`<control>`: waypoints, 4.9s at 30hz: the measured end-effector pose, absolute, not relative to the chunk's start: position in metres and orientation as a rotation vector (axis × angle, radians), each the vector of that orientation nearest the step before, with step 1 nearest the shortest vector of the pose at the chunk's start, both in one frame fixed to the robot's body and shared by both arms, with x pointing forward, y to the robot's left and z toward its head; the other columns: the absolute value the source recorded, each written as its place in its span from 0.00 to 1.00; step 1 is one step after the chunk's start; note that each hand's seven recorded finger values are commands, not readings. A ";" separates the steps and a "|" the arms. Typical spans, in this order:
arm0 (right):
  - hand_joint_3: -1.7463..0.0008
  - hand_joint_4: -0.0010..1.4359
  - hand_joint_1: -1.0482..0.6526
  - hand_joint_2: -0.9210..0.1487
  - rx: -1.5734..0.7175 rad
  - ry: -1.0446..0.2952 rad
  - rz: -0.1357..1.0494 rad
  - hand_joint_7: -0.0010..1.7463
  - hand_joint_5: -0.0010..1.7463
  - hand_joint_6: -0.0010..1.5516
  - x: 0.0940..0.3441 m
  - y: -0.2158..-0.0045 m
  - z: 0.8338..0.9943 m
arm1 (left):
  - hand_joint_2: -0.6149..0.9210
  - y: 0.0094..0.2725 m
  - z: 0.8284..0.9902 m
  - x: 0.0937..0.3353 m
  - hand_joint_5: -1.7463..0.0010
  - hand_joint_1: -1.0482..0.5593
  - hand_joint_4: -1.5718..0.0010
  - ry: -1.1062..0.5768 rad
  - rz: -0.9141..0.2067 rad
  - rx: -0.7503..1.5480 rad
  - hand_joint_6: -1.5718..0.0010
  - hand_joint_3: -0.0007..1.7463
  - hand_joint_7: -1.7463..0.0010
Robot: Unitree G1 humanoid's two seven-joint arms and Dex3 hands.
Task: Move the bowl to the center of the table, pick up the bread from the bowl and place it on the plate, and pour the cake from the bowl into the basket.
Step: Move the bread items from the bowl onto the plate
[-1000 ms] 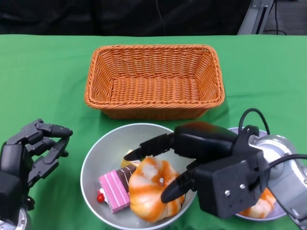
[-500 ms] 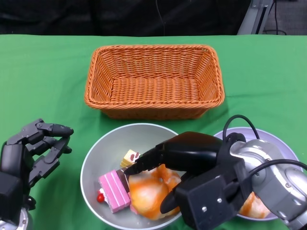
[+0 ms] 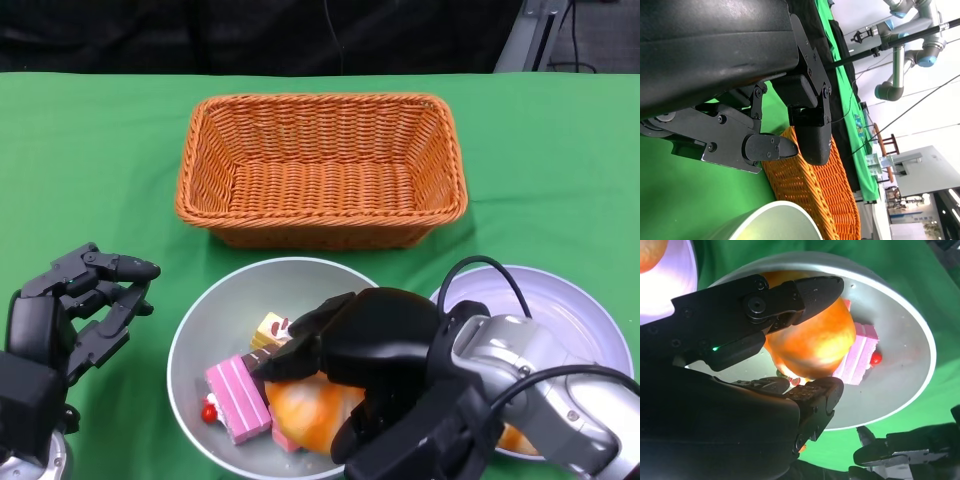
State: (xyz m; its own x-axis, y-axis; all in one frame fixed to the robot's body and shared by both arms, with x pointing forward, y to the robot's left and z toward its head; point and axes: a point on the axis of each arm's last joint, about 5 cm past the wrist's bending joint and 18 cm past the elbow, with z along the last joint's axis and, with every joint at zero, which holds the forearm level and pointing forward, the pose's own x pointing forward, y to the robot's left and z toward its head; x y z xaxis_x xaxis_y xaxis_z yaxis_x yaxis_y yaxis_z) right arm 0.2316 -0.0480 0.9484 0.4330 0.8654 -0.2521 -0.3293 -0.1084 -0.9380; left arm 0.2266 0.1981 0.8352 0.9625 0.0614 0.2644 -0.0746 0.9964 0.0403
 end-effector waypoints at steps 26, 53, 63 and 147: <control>1.00 0.60 0.46 0.03 -1.086 -0.868 0.786 0.03 0.64 0.77 0.225 -0.038 0.889 | 0.95 0.197 0.835 0.225 0.20 0.57 0.52 -0.282 0.085 0.074 0.43 0.29 0.47; 1.00 0.54 0.49 0.05 -0.902 -0.923 0.660 0.40 0.78 0.58 0.237 -0.043 0.881 | 1.00 0.196 0.834 0.224 0.19 0.58 0.53 -0.280 0.087 0.072 0.43 0.21 0.49; 1.00 0.54 0.51 0.10 -0.839 -0.959 0.576 0.34 0.84 0.64 0.242 -0.045 0.893 | 1.00 0.197 0.834 0.224 0.13 0.57 0.57 -0.277 0.066 0.057 0.45 0.21 0.48; 0.81 0.58 0.64 0.17 -0.654 -0.436 0.159 0.46 0.83 0.58 0.193 -0.170 0.889 | 0.97 0.206 0.833 0.222 0.21 0.58 0.52 -0.259 0.074 0.099 0.42 0.25 0.49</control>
